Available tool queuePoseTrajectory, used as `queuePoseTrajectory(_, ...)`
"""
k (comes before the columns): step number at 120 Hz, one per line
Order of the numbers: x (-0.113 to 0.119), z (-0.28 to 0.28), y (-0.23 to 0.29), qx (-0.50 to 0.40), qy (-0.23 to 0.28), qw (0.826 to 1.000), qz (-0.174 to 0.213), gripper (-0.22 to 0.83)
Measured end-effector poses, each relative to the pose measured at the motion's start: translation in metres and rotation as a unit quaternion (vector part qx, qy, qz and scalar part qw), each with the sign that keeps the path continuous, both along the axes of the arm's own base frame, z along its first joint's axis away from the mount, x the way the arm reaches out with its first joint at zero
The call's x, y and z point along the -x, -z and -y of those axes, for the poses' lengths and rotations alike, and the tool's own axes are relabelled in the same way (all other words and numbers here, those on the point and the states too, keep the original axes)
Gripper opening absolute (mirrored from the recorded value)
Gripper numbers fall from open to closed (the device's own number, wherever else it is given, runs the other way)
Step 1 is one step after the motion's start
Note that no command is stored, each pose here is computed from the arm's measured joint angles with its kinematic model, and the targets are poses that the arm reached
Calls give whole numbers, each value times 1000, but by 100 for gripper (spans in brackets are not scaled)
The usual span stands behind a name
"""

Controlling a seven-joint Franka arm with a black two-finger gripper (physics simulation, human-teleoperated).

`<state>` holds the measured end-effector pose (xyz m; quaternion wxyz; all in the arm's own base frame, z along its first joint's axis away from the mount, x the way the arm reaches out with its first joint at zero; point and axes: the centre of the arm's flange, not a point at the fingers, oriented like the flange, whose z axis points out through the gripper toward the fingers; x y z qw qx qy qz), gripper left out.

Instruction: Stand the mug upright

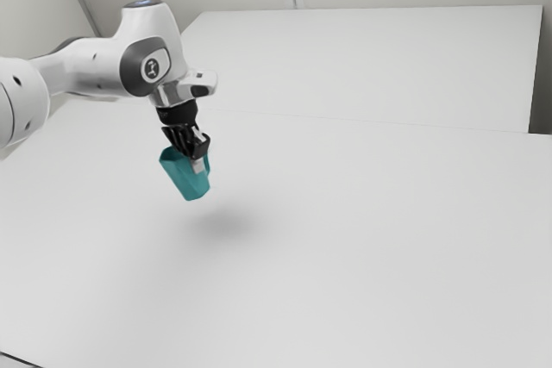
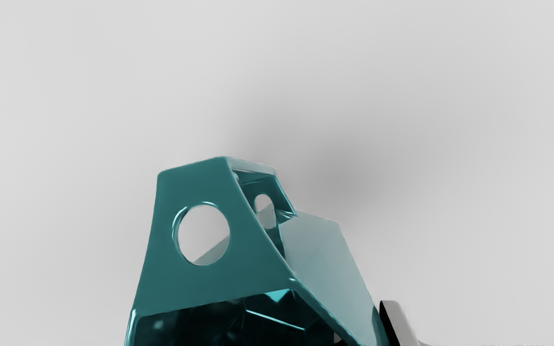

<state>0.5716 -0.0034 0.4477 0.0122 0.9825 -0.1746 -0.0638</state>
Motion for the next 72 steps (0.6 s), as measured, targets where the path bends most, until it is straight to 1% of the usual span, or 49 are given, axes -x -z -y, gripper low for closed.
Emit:
queuePoseTrajectory(22, -3, -3, 10, -46, -24, 999, 3, -16)
queuePoseTrajectory(34, -1, -4, 23, -60, -39, 997, 7, -16)
queuePoseTrajectory(72, -4, -4, 49, -73, -80, 993, 42, -16)
